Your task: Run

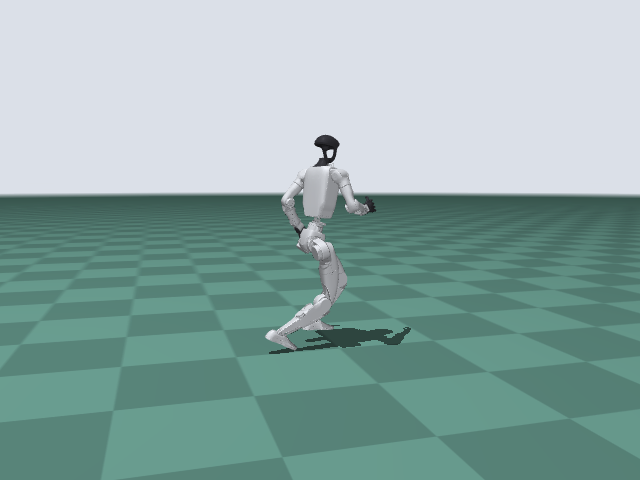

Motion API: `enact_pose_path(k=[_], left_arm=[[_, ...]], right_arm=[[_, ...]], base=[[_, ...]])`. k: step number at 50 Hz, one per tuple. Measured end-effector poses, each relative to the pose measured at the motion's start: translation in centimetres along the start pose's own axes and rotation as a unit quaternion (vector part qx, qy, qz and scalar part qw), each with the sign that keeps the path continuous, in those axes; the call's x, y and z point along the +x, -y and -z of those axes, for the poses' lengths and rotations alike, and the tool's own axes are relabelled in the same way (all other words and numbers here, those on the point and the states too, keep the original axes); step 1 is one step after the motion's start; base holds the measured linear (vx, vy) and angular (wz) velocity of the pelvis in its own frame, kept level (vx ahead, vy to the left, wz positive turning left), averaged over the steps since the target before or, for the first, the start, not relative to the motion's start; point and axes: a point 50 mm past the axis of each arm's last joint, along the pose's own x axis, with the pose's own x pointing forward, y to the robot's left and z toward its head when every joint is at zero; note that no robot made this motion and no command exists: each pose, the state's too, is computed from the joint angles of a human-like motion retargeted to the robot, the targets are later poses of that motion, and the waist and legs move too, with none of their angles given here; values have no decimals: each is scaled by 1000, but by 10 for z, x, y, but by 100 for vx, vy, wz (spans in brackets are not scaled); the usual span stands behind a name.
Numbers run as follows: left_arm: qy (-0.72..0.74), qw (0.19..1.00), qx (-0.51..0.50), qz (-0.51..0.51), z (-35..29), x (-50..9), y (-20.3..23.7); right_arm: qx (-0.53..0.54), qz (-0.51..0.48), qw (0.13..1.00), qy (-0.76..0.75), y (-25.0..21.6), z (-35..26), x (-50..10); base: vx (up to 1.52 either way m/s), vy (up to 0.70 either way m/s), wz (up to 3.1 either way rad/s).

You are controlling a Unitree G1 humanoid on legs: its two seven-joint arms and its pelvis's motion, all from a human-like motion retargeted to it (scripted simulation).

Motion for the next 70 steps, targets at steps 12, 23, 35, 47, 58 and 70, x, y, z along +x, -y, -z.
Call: enact_pose_path(k=[12, 23, 35, 47, 58, 70], left_arm=[[255, 965, -25, 47, -146, 52, 72], [408, 889, -17, 209, -210, 9, 108], [-9, 997, 59, 54, -9, -8, -24], [167, 975, 122, 79, -110, 60, 20], [474, 839, 145, 224, -251, -2, 56], [34, 960, 174, 215, -46, 41, 29]], right_arm=[[44, -46, 957, -282, -29, 84, -139], [25, 22, 917, -397, 13, 85, -217], [99, -50, 985, -132, 3, 29, -77], [88, -89, 944, -304, -27, 93, -123], [67, -167, 896, -405, -13, 117, -170], [59, -171, 902, -392, -24, 130, -133]], base=[[154, -17, 38], [167, -20, -49], [141, 2, 24], [86, 0, -27], [40, -4, 27], [15, -4, -7]])
